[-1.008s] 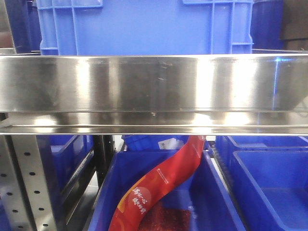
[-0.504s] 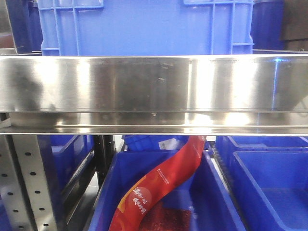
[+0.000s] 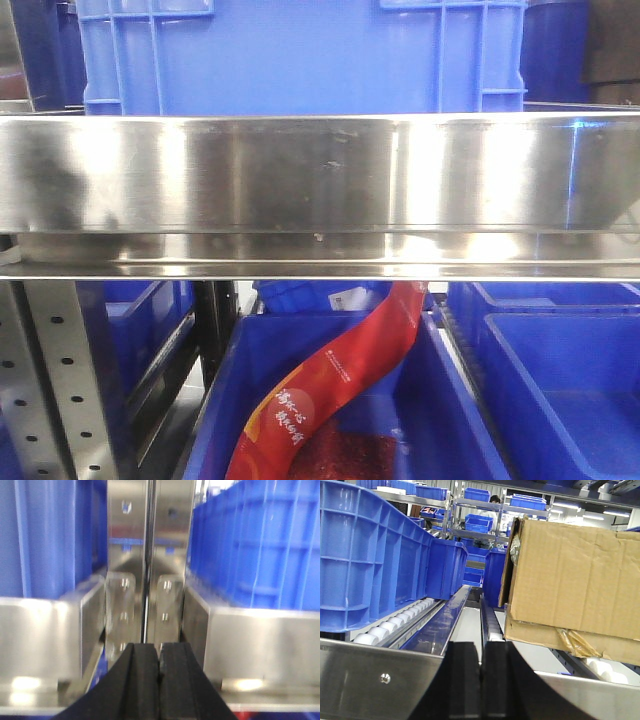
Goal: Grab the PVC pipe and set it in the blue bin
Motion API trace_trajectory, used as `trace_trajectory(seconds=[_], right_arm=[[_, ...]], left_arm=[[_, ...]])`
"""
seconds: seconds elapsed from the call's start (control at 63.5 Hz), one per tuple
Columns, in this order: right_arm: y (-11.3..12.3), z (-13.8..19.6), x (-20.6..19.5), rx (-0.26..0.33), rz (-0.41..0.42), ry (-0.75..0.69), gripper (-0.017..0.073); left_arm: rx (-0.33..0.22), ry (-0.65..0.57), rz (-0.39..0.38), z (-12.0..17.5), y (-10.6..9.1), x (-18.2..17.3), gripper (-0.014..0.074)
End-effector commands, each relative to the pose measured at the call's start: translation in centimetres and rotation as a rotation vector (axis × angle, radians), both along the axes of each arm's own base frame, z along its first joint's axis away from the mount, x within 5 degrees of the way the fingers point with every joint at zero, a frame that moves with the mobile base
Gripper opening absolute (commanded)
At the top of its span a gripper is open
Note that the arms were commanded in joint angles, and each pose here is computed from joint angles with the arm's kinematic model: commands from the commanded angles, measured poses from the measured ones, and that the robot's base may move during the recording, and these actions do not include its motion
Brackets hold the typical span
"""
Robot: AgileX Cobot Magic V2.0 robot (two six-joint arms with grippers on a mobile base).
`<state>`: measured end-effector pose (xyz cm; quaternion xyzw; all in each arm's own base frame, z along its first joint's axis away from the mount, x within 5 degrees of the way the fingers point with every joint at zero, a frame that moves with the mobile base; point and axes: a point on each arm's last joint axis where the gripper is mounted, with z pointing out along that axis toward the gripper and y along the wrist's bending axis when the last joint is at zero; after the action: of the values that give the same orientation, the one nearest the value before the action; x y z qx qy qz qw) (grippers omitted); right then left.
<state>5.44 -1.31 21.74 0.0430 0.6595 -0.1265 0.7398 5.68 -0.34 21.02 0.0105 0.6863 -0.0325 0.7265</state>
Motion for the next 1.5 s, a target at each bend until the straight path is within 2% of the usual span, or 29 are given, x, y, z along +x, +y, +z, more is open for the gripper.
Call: trace_trajectory(seconds=[0.0, 0.961, 0.992, 1.039, 1.087, 1.48], right_arm=[[0.0, 0.2, -0.1, -0.013, -0.007, -0.027, -0.0167], [0.0, 0.1, 0.0, -0.010, -0.006, -0.011, -0.0167], [0.0, -0.1, 0.0, 0.021, -0.002, -0.002, -0.0167], [0.0, -0.5, 0.0, 0.118, 0.010, 0.020, -0.0167], [0.0, -0.9, 0.0, 0.191, 0.016, 0.045, -0.0167], [0.0, -0.7, 0.0, 0.167, 0.014, 0.027, -0.0167]], left_arm=[[-0.011, -0.068, -0.009, 0.7, -0.1, -0.1, -0.0111], [-0.011, -0.070, -0.009, 0.7, -0.1, -0.1, -0.0111], [-0.011, -0.070, -0.009, 0.7, -0.1, -0.1, -0.0111], [-0.011, -0.070, -0.009, 0.7, -0.1, -0.1, -0.0111], [-0.011, -0.070, -0.009, 0.7, -0.1, -0.1, -0.0111], [-0.011, -0.070, -0.009, 0.7, -0.1, -0.1, -0.0111]])
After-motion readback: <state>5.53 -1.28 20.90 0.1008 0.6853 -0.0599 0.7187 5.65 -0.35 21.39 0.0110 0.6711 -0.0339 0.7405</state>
